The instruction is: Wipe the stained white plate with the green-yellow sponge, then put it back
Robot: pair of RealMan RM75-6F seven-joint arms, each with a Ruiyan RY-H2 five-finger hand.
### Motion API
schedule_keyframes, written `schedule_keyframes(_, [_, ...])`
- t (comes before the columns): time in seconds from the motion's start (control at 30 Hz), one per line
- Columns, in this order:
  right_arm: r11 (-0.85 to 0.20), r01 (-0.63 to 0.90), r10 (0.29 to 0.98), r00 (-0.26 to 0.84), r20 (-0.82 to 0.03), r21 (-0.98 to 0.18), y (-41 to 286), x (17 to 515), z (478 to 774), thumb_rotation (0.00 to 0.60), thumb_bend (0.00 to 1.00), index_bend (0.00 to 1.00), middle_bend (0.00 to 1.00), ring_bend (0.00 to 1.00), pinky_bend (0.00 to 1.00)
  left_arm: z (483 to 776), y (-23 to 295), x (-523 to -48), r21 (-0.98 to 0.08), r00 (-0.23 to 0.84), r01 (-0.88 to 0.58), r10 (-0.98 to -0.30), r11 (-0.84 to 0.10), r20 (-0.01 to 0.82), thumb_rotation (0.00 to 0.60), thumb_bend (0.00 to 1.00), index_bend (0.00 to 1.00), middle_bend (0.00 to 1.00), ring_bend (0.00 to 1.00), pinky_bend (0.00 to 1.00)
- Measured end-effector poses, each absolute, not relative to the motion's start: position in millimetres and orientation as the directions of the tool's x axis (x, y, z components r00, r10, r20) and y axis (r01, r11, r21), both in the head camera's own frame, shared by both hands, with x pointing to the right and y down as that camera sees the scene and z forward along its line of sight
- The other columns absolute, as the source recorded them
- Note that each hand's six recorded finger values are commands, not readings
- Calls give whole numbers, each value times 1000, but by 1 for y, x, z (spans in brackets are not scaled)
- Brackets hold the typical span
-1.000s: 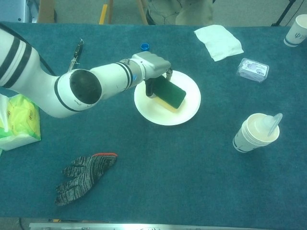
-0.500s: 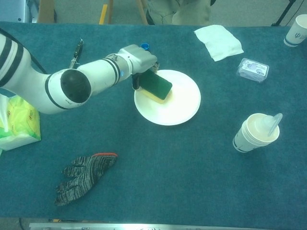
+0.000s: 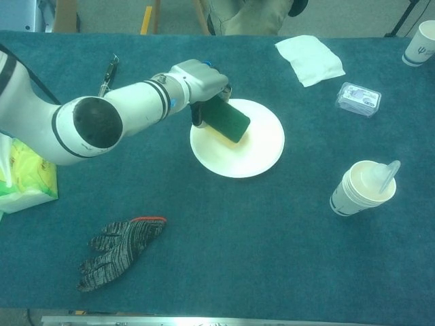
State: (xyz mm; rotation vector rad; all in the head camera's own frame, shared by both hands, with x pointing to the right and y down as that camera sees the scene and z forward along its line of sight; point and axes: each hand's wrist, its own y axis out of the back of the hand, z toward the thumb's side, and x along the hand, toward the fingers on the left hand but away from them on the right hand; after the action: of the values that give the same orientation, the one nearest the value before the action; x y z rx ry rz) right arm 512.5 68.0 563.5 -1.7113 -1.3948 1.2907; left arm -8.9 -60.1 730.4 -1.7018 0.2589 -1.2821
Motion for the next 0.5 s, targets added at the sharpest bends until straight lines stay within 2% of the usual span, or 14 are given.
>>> schedule_keyframes(0.23, [-286,389,948,-18,-318,-876,69,513,563,600,156,13,111,11,272,738,-47,0,-767,445,384,-625,-513,641,600,279,346,138,44,107])
schedule_keyframes(0.5, [-287,385,947,-21,-319,-877,68,514,563,600,156,13,111,11,272,745,-51,-4,-771,431,391,-641,-502,635,600,279,346,138,44,108])
